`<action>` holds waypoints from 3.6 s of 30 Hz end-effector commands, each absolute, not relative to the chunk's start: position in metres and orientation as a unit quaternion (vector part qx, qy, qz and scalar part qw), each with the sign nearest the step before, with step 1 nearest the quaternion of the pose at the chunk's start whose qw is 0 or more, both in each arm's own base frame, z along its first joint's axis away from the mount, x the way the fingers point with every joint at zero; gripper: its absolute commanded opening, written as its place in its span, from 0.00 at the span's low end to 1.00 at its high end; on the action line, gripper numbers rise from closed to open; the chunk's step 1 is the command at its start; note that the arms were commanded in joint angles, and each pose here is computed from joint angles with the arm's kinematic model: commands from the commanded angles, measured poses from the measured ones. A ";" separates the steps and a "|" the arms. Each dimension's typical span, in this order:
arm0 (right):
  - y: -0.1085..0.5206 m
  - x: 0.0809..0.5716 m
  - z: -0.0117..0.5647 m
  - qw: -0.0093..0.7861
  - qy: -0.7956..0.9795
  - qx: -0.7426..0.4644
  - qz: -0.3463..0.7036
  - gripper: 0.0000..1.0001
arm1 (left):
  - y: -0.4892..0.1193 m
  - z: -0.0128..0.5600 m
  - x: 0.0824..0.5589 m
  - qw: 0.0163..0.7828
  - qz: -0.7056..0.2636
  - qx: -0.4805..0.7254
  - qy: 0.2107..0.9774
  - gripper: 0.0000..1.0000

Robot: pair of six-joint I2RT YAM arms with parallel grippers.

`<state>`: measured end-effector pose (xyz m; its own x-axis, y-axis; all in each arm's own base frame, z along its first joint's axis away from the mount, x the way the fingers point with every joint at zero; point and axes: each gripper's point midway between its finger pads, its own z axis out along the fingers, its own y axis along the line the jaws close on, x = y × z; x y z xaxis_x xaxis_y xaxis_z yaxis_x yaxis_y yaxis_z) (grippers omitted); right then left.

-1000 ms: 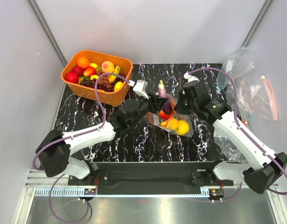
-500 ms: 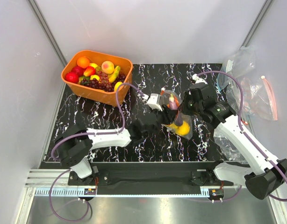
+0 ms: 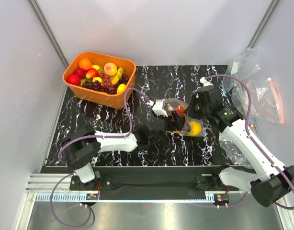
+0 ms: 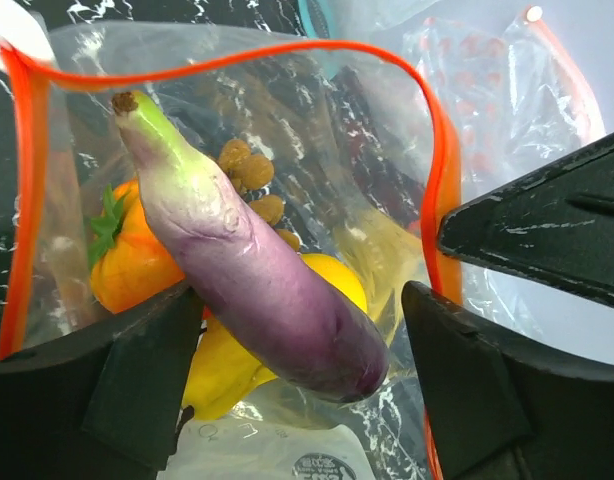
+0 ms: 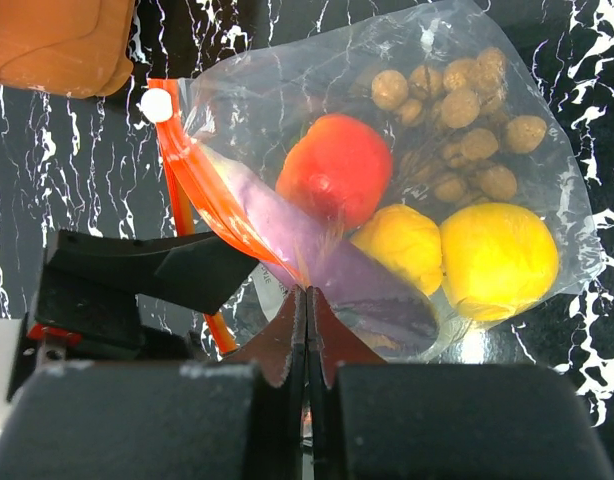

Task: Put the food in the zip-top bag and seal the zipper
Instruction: Place the fake vegetable in the zipper food storage bag, then adjust the zipper food storage bag at the center of the board.

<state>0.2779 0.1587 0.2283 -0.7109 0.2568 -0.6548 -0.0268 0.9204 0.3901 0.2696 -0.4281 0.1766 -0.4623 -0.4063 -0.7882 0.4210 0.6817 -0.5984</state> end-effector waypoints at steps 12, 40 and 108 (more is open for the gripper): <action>0.149 0.283 0.250 0.410 0.891 0.060 0.185 0.00 | -0.360 0.249 0.272 0.507 -0.373 0.032 0.776 0.93; 0.153 0.278 0.256 0.382 0.908 -0.025 0.172 0.35 | -0.375 0.202 0.271 0.417 -0.376 0.131 0.817 0.00; 0.120 0.267 0.273 0.339 0.938 -0.058 -0.042 0.13 | -0.404 0.250 0.266 0.406 -0.389 0.169 0.810 0.00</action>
